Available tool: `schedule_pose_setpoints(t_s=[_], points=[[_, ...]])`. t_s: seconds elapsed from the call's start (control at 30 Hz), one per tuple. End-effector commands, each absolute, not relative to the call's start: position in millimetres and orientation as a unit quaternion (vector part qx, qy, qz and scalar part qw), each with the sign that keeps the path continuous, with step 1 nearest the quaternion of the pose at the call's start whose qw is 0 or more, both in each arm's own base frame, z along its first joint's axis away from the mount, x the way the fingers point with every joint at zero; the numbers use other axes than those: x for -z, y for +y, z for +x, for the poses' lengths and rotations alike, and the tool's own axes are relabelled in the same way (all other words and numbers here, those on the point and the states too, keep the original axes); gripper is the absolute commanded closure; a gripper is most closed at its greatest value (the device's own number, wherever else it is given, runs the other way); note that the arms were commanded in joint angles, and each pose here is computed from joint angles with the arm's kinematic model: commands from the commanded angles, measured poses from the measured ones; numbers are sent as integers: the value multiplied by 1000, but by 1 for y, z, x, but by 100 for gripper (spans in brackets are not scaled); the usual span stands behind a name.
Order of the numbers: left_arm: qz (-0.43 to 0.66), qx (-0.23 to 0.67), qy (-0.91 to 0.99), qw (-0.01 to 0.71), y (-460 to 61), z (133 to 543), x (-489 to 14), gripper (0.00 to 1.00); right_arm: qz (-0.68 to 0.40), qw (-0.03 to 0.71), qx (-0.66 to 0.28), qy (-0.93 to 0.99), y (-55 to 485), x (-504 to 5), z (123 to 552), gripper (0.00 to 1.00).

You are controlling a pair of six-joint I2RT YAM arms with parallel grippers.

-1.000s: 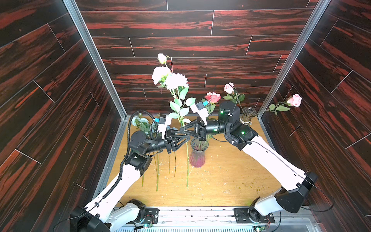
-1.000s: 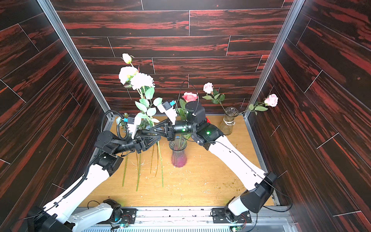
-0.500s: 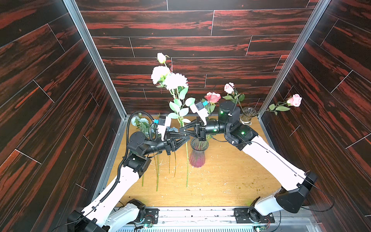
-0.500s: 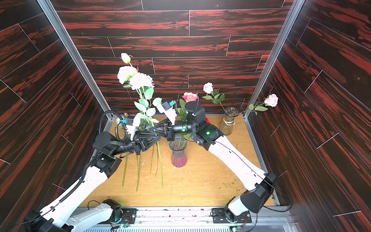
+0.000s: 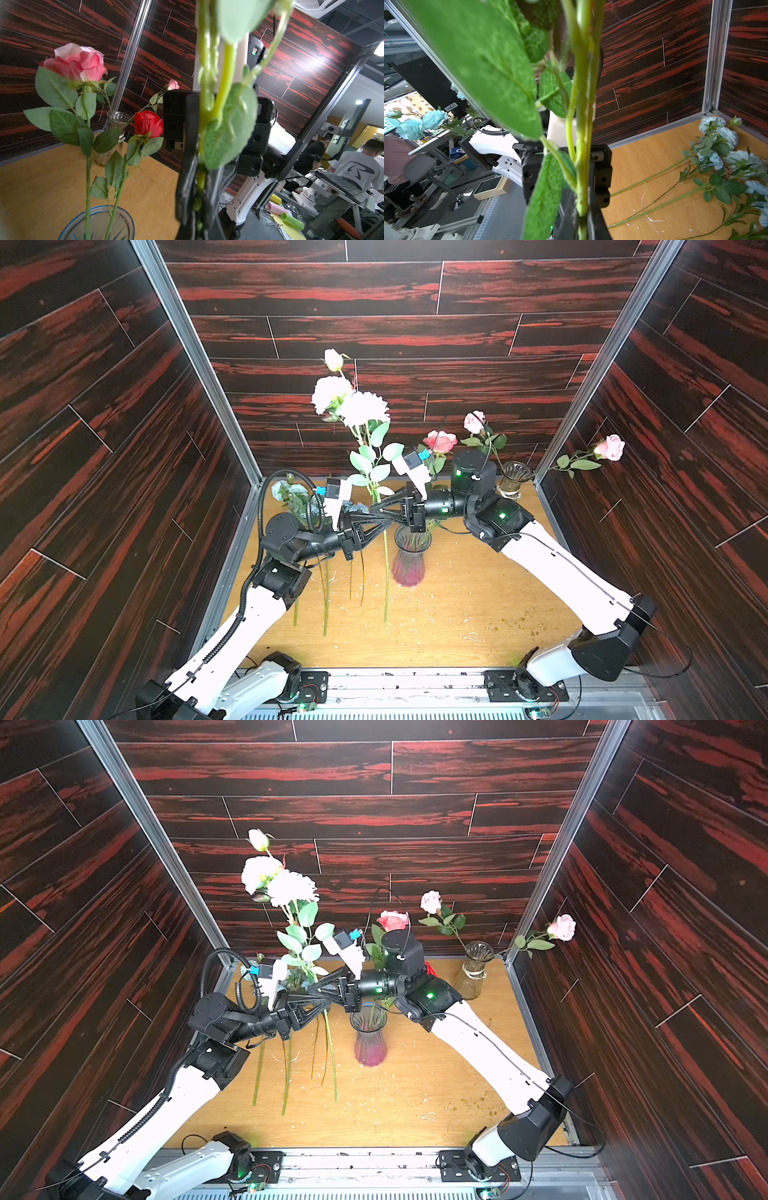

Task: Pick out blue flowers from the vase
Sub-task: Place the flower at the center of the board.

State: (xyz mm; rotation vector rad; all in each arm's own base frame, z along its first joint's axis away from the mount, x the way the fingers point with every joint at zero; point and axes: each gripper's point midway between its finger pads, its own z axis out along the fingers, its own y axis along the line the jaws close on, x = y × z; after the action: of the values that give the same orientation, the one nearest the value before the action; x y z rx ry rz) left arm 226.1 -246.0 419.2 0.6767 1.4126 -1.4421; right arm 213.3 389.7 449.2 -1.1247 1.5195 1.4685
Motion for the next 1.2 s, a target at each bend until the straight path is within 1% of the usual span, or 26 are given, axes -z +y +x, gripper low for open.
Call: schedule_pose_setpoints(t_s=[0.0, 0.07, 0.13, 0.2, 0.3, 0.37, 0.43, 0.57, 0.63, 0.77, 0.87, 0.93, 1.07, 1.17], points=[[283, 579, 570, 511, -240, 221, -435, 100, -443, 378, -569, 580, 387, -462, 207, 96], [273, 564, 590, 510, -238, 225, -428, 100, -437, 389, -561, 586, 384, -463, 209, 90], [265, 543, 614, 508, -236, 229, -420, 100, -431, 404, -551, 589, 379, -465, 209, 81], [249, 521, 641, 505, -231, 235, -409, 100, -427, 421, -544, 588, 372, -469, 207, 67], [215, 481, 683, 505, -221, 245, -391, 100, -421, 445, -537, 579, 358, -478, 199, 53], [188, 453, 709, 506, -212, 251, -378, 100, -416, 460, -531, 577, 350, -482, 196, 45], [162, 427, 730, 508, -203, 258, -367, 100, -412, 474, -524, 575, 342, -486, 192, 40], [117, 364, 777, 499, -182, 269, -346, 100, -400, 504, -505, 576, 325, -493, 187, 33], [93, 324, 802, 493, -169, 274, -334, 100, -391, 521, -491, 578, 316, -495, 187, 31], [47, 218, 852, 474, -136, 286, -310, 100, -374, 554, -460, 584, 297, -499, 186, 27], [17, 119, 882, 455, -105, 294, -291, 100, -357, 576, -426, 599, 283, -499, 192, 26], [3, 70, 895, 440, -88, 296, -283, 100, -346, 588, -406, 607, 274, -499, 195, 25], [-22, -21, 907, 421, -54, 302, -278, 100, -327, 611, -365, 622, 257, -497, 201, 23], [-43, -70, 914, 396, -27, 306, -270, 100, -312, 626, -338, 629, 245, -496, 205, 22]])
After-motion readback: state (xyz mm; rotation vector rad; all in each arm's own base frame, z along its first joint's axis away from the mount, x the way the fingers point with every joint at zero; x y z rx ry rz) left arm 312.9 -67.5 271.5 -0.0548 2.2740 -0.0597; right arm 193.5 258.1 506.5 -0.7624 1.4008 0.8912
